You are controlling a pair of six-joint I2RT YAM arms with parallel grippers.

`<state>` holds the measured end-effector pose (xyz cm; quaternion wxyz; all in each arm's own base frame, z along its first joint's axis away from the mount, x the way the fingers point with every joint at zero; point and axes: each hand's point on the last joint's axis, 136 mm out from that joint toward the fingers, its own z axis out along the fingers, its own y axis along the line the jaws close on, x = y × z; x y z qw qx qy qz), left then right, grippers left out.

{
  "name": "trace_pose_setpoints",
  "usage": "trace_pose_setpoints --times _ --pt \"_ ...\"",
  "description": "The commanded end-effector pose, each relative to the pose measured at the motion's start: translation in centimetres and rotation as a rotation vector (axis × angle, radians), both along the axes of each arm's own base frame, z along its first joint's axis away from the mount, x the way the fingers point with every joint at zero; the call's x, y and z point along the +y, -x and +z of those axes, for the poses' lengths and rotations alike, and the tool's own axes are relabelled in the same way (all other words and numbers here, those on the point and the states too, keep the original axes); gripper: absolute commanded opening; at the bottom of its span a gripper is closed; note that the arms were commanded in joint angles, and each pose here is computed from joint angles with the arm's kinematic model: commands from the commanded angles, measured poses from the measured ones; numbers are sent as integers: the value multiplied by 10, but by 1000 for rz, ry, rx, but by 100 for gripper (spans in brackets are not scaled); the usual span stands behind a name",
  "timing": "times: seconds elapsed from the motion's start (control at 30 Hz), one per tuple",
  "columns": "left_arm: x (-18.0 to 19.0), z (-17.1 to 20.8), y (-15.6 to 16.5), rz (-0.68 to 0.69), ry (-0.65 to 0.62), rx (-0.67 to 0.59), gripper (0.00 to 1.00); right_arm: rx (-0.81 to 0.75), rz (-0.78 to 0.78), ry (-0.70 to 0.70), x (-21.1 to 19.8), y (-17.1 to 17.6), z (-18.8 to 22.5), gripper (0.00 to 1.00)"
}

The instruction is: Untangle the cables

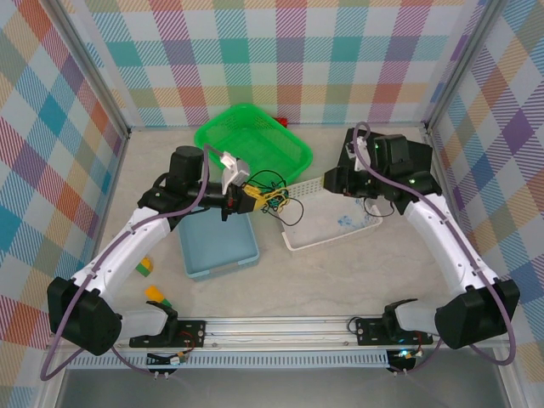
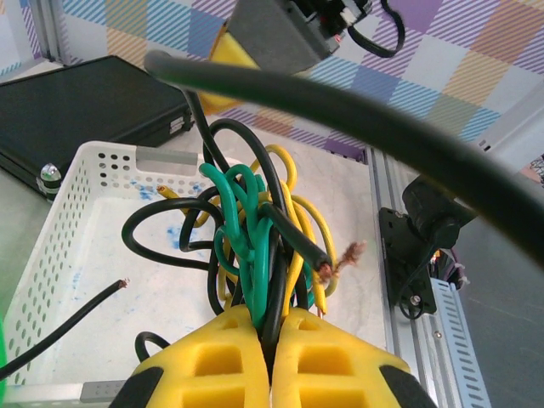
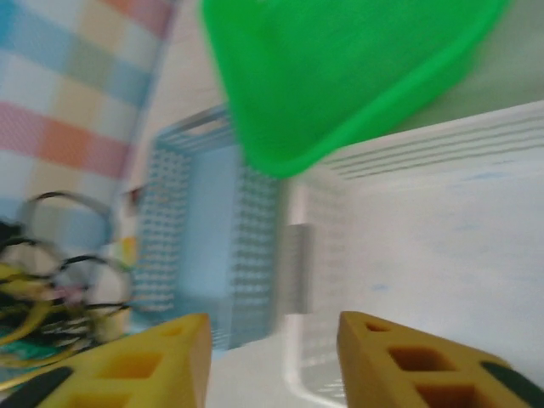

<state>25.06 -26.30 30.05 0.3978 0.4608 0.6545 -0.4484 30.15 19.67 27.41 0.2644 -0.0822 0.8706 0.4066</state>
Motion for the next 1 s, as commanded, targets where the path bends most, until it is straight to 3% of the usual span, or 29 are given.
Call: trace_pose_setpoints --times 0.0,0.23,0.6,0.67,0.77,0.97 --pt "-3 16 4 -36 54 -59 0 27 197 -234 30 25 28 47" --pt "-5 18 2 -46 64 -58 0 158 259 -299 39 37 14 44" --pt "-7 21 4 -46 77 -65 0 216 346 -328 60 49 7 39" --pt "-6 21 5 -45 75 -62 0 227 367 -335 65 50 7 30" --pt "-5 20 7 -40 70 -58 0 237 387 -340 69 50 6 2" --pt "6 -17 13 -8 -54 -24 1 215 325 -270 67 34 -3 0"
